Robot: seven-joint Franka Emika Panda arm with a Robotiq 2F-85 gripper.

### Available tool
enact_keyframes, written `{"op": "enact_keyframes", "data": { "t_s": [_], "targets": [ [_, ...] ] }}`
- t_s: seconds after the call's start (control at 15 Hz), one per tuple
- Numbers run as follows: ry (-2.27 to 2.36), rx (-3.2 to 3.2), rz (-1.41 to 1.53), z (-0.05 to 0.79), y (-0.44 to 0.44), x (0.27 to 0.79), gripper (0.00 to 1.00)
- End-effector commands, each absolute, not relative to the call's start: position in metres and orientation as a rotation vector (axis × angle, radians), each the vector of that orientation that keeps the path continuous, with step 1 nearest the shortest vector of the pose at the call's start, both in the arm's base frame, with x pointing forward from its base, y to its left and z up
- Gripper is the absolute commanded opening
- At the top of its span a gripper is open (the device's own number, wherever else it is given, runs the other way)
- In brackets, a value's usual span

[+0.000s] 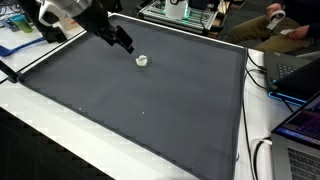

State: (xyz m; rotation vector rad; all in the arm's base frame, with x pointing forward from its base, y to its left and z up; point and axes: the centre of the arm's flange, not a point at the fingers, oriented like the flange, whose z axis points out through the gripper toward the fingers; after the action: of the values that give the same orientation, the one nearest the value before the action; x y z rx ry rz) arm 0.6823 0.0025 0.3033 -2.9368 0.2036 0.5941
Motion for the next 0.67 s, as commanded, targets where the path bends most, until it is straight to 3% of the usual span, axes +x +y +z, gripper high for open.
{"op": "enact_keyframes", "data": {
  "t_s": [0.0,0.07,0.6],
  "targets": [
    [0.19,-2.939,0.656,0.294,0.004,0.705,1.0],
    [0.197,-2.934,0.617,0.299,0.003,0.687,1.0],
    [0.15,-2.887,0.751,0.275,0.013,0.703,1.0]
  ]
}}
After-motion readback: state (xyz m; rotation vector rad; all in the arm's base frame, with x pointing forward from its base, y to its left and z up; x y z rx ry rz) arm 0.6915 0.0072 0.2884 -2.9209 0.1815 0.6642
